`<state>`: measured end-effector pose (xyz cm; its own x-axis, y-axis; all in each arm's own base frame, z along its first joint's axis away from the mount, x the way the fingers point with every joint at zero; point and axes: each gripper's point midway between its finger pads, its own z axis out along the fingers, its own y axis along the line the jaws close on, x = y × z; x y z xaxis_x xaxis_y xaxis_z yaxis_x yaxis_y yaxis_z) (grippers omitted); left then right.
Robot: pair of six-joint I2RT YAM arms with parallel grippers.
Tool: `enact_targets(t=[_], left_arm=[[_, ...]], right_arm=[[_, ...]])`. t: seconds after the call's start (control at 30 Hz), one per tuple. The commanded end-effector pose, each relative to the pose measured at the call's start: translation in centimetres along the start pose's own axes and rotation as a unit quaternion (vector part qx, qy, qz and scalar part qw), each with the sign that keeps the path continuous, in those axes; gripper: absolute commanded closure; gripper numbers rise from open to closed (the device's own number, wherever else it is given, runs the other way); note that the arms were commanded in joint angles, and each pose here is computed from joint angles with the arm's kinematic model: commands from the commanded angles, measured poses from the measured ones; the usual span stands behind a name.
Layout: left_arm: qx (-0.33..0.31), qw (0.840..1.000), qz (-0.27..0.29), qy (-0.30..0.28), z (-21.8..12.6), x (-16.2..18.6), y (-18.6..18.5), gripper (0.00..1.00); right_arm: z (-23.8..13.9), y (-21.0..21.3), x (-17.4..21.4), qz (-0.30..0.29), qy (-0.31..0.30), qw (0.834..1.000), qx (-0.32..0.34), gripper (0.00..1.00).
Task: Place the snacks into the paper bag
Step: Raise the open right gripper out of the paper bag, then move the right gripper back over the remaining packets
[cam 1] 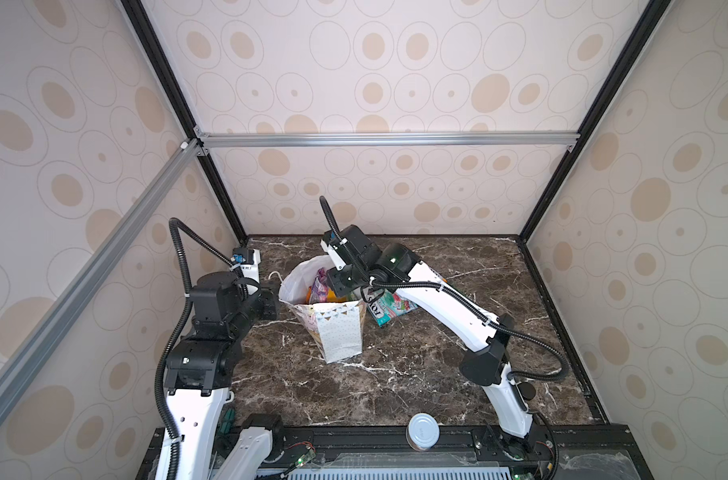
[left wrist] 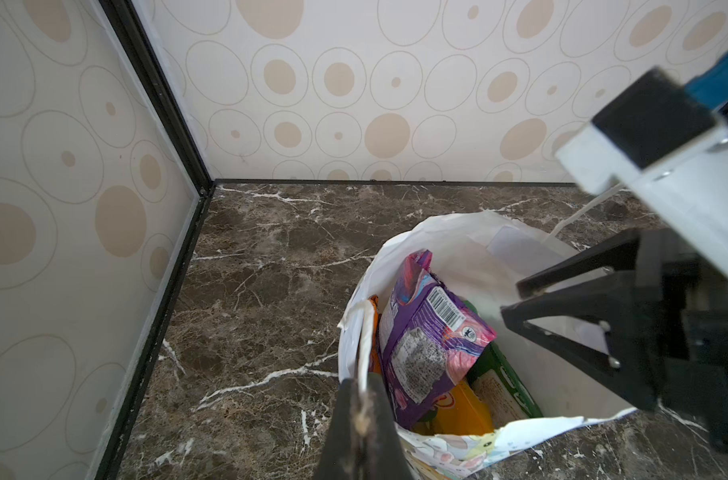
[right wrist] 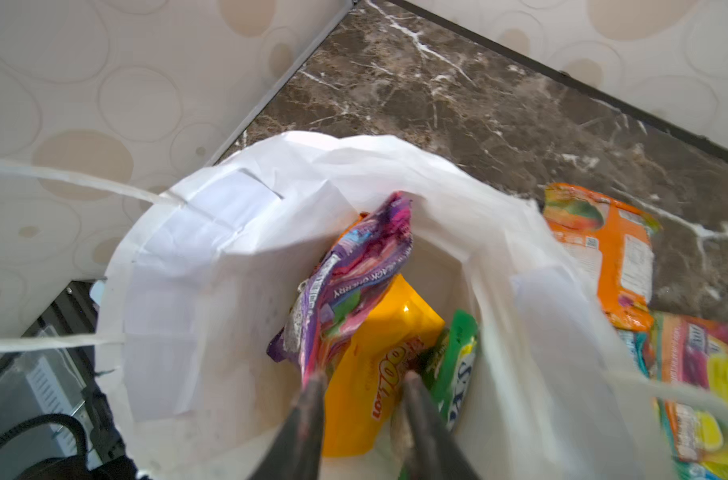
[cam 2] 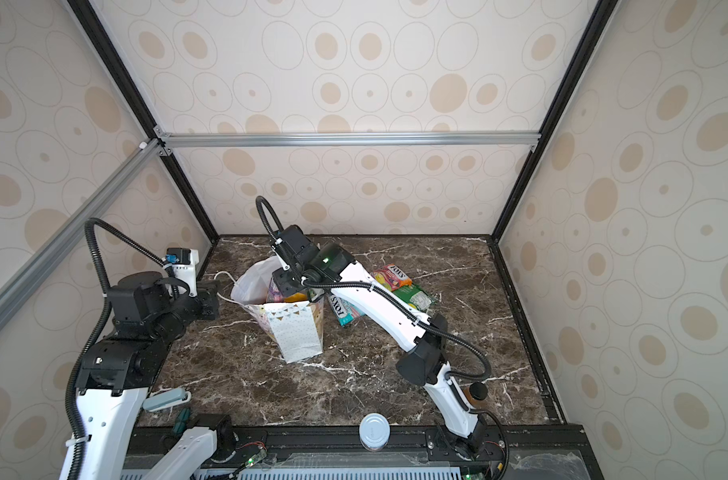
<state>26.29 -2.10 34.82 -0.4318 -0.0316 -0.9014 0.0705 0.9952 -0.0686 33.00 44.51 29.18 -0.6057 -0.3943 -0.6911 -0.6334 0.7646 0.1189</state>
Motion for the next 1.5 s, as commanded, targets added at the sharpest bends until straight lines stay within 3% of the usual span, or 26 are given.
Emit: enact_targets(t=[0.0, 0.07, 0.33, 0.53, 0.7, 0.77, 0.97, 1.17, 1.47], left_arm=[[-0.005, 1.0, 0.015, -0.026, -0.9, -1.8, 0.1, 1.0], [-0.004, 1.0, 0.015, -0.024, -0.7, -1.7, 0.0, 1.0], [-0.026, 0.999, 0.01, -0.026, -0.9, -2.2, 0.8, 1.0], [-0.066, 0.998, 0.002, -0.016, -0.8, -1.8, 2.2, 1.0], [-0.079, 0.997, -0.002, -0.015, -0.9, -1.6, 2.6, 1.0], [-0.079, 0.997, -0.006, -0.011, -0.8, -1.4, 2.6, 1.0], [-0.07, 0.997, -0.018, -0.007, -0.8, -1.5, 2.3, 1.0], [-0.042, 0.999, -0.03, -0.003, -0.5, -1.8, 1.3, 1.0], [-0.048, 0.998, -0.044, 0.007, -1.6, -1.6, 1.5, 1.0]], right_arm=[[-2.6, -2.5, 0.1, -0.034, 0.0, 0.996, 0.078, 0.57], [-3.6, -2.2, -0.4, -0.04, -0.015, 0.996, 0.079, 0.57], [-6.7, 2.2, -2.0, -0.033, -0.056, 0.997, -0.037, 0.58], [-11.2, 1.9, -2.3, -0.033, -0.111, 0.992, -0.05, 0.57], [-15.4, -0.8, -1.2, -0.008, -0.184, 0.982, -0.029, 0.55], [-16.7, -2.5, 0.0, 0.006, -0.196, 0.981, -0.01, 0.53], [-17.9, -11.0, 7.3, 0.089, -0.151, 0.98, 0.092, 0.52], [-18.9, -18.1, 15.3, 0.206, -0.129, 0.96, 0.14, 0.49], [-15.2, -22.2, 22.2, 0.279, -0.057, 0.946, 0.155, 0.45]])
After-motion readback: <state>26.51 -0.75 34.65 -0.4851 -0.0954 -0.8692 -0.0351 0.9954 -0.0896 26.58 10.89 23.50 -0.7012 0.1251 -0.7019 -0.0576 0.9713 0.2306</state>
